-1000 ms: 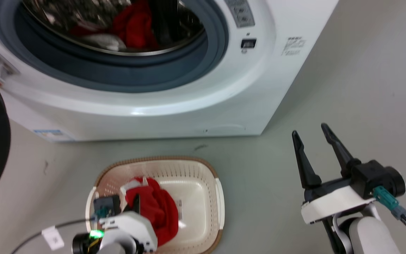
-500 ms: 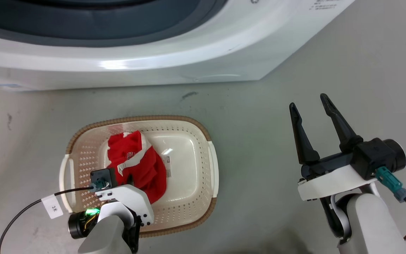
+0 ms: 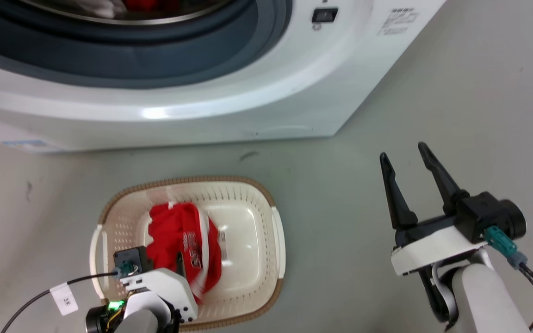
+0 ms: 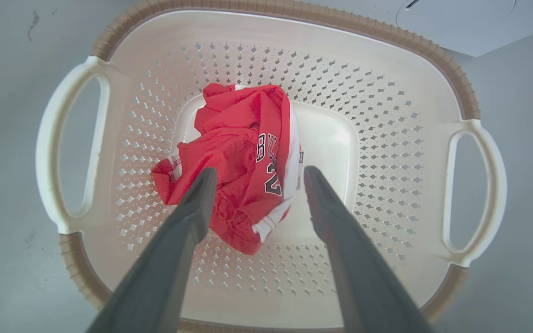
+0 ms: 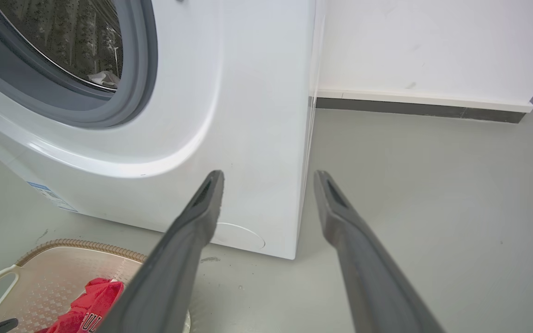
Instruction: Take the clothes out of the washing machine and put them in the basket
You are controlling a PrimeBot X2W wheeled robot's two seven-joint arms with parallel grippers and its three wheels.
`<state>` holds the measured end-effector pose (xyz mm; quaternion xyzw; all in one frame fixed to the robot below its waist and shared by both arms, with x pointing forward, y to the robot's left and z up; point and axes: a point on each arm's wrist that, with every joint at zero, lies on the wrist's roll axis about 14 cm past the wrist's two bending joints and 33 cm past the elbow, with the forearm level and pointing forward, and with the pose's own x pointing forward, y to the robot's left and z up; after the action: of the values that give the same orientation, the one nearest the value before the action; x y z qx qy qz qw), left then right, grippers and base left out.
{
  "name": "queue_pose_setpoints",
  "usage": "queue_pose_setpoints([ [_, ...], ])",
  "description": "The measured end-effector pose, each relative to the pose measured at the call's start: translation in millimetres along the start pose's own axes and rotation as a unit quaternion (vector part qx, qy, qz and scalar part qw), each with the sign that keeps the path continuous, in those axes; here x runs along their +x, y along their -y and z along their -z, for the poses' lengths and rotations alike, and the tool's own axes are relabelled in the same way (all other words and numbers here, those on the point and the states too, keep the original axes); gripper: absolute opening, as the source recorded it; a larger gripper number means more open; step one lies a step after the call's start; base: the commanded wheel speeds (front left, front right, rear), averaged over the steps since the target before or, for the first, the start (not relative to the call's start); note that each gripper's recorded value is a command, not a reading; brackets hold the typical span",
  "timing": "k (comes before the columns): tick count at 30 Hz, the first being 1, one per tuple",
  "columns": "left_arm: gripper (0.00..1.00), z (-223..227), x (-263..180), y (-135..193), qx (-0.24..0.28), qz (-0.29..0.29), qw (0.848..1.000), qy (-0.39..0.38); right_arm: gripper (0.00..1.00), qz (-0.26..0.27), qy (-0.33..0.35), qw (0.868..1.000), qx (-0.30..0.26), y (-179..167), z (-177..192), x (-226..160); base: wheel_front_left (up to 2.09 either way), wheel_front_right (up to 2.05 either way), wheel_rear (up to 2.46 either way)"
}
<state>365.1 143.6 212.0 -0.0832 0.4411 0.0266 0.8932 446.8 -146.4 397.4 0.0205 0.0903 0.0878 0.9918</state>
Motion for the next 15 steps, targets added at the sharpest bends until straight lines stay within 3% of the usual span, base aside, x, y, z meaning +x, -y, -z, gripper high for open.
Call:
queue_pose_setpoints([
  [8,1.00,-53,-43,8,-0.001,0.028,0.994,0.110,1.00,0.014,0.042,0.999,-0.003,1,-38,-36,0.00,0.00,0.00],
  [15,1.00,-125,-87,23,0.024,0.053,0.967,0.246,1.00,0.018,0.077,0.997,-0.008,-2,-67,-62,0.00,0.00,0.00],
])
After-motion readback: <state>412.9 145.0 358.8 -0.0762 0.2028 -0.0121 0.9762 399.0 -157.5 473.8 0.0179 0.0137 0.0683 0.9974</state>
